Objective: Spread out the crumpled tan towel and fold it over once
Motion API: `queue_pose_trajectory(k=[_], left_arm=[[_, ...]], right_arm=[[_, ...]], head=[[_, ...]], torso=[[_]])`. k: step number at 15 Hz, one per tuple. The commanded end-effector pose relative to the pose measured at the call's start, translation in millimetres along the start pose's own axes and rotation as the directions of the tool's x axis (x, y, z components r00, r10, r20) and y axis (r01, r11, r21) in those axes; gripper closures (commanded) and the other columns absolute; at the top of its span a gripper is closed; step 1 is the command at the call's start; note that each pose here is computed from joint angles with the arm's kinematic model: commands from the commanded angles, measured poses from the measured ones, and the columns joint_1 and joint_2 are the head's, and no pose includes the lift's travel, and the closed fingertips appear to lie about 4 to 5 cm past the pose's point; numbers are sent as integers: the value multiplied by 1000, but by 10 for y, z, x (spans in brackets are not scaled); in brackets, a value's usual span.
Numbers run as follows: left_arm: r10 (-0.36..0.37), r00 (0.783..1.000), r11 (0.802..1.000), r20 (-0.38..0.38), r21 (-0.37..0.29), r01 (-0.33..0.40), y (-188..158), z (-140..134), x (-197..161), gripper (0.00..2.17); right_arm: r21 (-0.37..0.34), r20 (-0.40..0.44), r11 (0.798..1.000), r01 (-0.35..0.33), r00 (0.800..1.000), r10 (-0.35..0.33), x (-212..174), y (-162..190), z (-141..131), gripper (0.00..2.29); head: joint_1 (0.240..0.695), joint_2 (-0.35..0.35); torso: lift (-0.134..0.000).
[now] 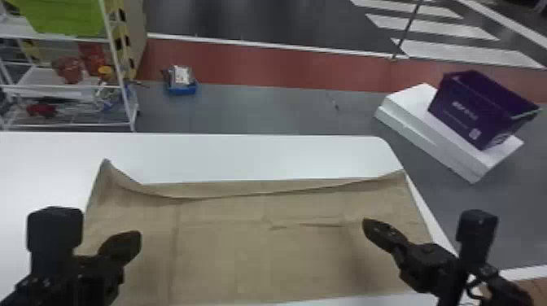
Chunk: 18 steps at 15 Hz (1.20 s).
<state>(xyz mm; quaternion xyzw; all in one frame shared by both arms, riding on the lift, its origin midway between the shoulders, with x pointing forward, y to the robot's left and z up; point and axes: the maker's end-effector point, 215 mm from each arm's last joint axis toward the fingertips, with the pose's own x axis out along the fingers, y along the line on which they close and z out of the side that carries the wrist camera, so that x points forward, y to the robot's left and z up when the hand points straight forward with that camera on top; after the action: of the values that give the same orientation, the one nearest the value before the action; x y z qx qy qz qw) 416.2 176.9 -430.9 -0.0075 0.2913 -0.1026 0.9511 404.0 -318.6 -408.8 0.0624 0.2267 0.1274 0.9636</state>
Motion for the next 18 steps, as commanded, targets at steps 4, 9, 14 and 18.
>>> queue_pose_trajectory(k=[4, 9, 14, 18], left_arm=[[20, 999, 999, -39, 32, -19, 73, -202, 2, 1831], [53, 996, 998, -69, 41, -50, 186, -372, -87, 1831], [103, 989, 993, -108, 68, -96, 381, -622, -158, 1831], [153, 981, 987, -118, 62, -146, 641, -727, -338, 1831]], right_arm=[[-11, -77, 1000, -1, 997, 0, 106, 59, -223, 1895], [-10, -80, 1000, -11, 997, 10, 109, 96, -222, 1895], [-10, -70, 1000, -24, 997, 23, 128, 113, -163, 1895], [-16, -55, 1000, -27, 998, 26, 164, 104, -62, 1895]], head=[[695, -187], [695, -160], [695, -138], [695, -106]], torso=[[-124], [-124], [-124], [-124]])
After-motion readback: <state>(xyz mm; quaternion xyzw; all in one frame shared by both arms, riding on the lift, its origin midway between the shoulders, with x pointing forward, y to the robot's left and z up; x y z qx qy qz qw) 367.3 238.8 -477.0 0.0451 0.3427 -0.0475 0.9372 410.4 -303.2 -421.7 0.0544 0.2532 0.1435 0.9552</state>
